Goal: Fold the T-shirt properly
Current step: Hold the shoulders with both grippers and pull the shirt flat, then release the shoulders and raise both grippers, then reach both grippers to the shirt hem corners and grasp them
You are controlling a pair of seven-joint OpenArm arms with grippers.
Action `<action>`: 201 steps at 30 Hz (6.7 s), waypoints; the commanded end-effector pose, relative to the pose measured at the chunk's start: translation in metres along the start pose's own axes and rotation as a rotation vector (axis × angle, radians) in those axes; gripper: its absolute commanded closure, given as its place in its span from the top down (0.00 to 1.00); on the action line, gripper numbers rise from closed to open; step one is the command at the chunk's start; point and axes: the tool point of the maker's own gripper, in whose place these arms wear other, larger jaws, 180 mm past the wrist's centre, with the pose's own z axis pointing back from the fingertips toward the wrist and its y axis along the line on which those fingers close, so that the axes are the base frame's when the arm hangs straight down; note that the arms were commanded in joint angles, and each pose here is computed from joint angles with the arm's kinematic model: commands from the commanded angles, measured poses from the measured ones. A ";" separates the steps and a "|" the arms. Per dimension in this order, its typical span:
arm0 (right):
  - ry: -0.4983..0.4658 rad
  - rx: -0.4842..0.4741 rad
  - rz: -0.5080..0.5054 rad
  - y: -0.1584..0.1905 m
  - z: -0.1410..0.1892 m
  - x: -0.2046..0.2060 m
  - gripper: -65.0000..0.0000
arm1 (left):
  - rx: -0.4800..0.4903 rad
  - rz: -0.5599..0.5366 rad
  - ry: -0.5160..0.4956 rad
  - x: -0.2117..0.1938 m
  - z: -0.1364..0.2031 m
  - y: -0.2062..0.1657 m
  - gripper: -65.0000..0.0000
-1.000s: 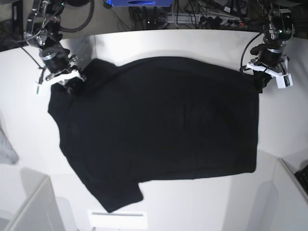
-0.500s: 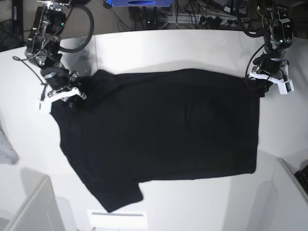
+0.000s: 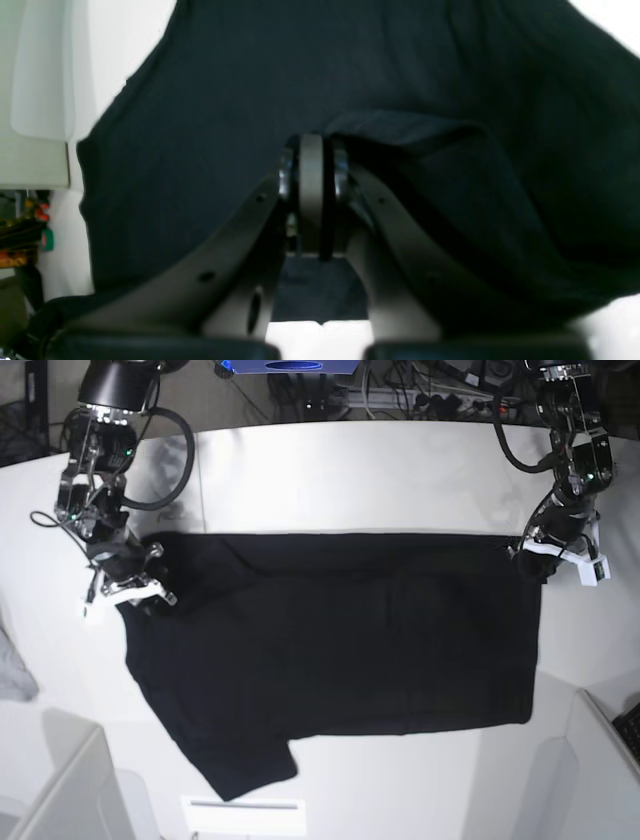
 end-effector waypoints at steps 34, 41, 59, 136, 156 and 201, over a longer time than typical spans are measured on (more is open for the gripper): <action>0.027 -0.004 -0.070 -0.009 -0.035 0.025 0.36 | 0.013 0.056 -0.057 0.034 -0.030 0.007 0.16; -0.186 -0.032 -0.091 -0.022 0.003 0.050 0.45 | -0.015 0.065 -0.124 0.064 -0.035 -0.006 0.62; -0.243 -0.312 -0.358 -0.091 0.066 -0.005 0.61 | 0.077 0.126 -0.234 0.033 0.034 0.046 0.80; -0.046 -0.493 -0.365 -0.149 0.136 -0.115 0.00 | 0.181 0.047 0.161 -0.105 0.073 0.093 0.00; -0.100 -0.471 -0.272 -0.129 0.156 -0.090 0.30 | 0.213 0.046 0.177 -0.110 0.084 0.105 0.12; -0.053 -0.206 0.366 0.000 -0.109 0.148 0.60 | 0.312 -0.243 -0.280 0.138 -0.017 0.080 0.35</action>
